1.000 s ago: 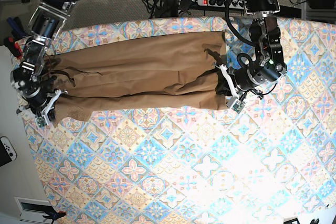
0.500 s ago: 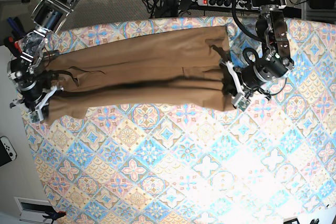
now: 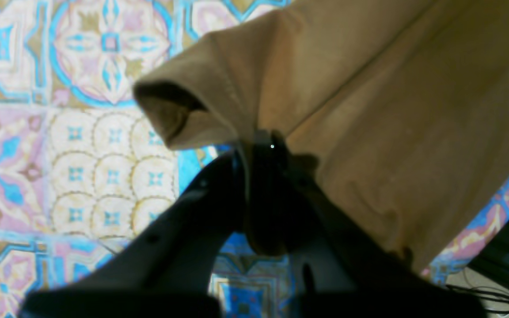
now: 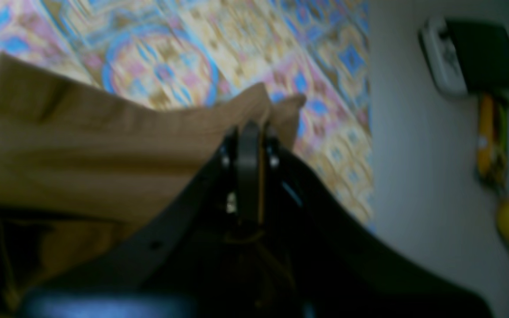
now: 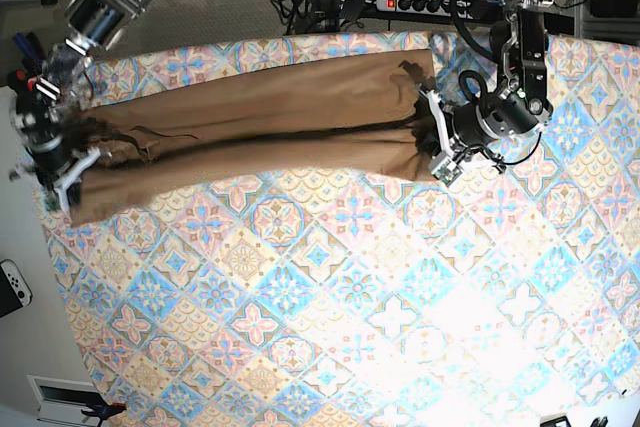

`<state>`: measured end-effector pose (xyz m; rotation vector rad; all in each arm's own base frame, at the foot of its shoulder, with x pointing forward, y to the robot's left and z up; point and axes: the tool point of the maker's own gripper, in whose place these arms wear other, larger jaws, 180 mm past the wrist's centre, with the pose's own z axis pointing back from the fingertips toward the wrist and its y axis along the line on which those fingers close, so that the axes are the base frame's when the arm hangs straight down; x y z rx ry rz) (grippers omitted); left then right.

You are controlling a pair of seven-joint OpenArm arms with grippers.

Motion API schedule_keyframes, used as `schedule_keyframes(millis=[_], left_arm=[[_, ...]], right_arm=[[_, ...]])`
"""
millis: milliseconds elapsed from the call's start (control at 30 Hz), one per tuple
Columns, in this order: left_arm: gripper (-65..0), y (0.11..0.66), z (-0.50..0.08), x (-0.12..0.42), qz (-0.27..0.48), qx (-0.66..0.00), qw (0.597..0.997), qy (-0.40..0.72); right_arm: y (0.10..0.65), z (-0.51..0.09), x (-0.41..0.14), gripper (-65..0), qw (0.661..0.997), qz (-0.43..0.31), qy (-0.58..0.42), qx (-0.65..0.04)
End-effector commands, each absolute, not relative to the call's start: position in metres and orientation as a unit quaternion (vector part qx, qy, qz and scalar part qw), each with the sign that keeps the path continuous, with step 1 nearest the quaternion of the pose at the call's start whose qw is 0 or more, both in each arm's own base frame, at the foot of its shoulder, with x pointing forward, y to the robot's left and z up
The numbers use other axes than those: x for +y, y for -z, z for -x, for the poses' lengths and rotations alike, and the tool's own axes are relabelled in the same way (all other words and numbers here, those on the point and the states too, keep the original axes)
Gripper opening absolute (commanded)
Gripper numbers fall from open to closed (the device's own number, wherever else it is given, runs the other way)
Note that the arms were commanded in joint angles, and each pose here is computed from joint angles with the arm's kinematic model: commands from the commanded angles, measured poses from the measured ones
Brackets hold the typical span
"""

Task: Layout the t-shirt on the table in an organized manner, then fold the t-shirt properly
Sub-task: 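Fold the shirt lengthwise again with both grippers, laying the edge over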

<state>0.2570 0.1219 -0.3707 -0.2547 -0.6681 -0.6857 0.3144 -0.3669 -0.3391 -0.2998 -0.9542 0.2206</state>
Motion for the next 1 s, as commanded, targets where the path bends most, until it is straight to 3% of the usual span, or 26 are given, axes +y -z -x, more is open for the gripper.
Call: schedule_keyframes(millis=[0,567,967], left_arm=[[-65.0,0.361,-0.264,0.123,0.119,-0.338,0.874,0.330],[-65.0,0.354,-0.249,0.124,0.106,-0.335,0.868,0.352],[-65.0,0.381,-0.227,0.122,0.025,-0.273,0.861,0.428]], right_arm=[[0.306,-0.327,-0.375,-65.0,0.847,0.167,-0.108,-0.493],[0.304,-0.304,-0.384,-65.0,0.856,0.196,-0.106,-0.466],[0.310,-0.277,-0.388,-65.0,0.857,0.200,-0.041,-0.473]])
